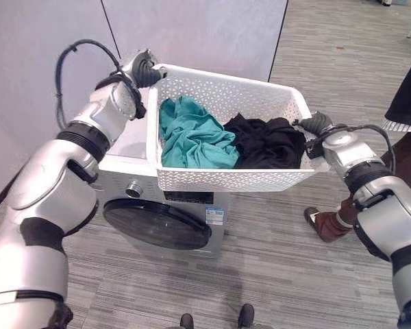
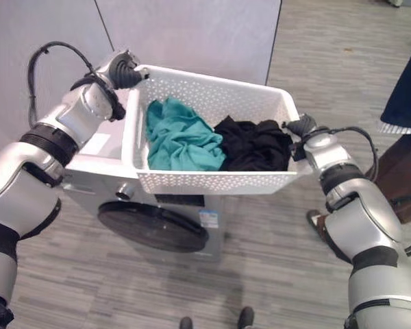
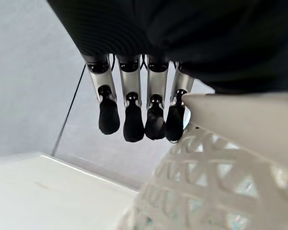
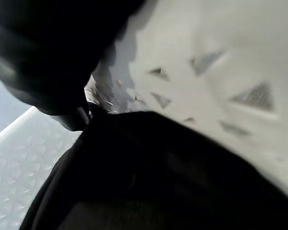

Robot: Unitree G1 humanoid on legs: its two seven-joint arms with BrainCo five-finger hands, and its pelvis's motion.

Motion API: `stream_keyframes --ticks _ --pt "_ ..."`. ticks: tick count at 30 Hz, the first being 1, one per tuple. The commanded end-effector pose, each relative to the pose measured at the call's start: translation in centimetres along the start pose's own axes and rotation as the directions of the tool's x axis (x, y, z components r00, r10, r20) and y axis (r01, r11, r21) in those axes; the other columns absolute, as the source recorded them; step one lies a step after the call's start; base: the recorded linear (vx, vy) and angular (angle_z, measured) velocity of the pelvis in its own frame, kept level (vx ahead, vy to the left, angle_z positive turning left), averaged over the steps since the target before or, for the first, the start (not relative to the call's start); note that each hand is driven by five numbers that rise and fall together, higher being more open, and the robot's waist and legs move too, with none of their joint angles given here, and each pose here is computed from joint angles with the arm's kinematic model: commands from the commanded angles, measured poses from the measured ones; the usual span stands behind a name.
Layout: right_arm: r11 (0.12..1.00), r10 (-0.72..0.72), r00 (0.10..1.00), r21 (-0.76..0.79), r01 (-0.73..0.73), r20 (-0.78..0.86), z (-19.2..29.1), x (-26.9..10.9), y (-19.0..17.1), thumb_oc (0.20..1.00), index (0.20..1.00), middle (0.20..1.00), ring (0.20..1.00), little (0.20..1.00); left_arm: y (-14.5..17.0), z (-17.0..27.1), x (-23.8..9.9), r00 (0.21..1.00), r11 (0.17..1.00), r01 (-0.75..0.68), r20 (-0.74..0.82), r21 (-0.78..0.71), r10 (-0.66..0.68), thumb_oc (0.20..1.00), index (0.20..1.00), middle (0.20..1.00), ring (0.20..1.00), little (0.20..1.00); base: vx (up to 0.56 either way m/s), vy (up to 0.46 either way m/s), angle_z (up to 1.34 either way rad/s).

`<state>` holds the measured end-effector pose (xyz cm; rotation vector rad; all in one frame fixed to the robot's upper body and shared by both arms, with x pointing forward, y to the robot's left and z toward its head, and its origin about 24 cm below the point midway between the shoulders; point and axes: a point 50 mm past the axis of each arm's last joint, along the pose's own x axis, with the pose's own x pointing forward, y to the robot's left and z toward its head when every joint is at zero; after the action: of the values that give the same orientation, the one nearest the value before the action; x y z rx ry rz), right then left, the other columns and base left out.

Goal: Grab the laundry basket,head to the washer,open it,put in the laundry and shut it.

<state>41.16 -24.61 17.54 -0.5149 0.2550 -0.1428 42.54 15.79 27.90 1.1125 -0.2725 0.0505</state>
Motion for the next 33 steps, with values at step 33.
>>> stream_keyframes --ticks 33 --pt "0.971 -0.213 0.859 0.201 0.132 0.466 20.4 -5.7 -5.7 0.200 0.200 0.200 0.200 0.200 6.1 12.6 0.8 0.922 0.989 -0.147 0.362 -0.003 0.138 0.200 0.200 0.200 0.200 0.200 0.02 0.008 0.05"
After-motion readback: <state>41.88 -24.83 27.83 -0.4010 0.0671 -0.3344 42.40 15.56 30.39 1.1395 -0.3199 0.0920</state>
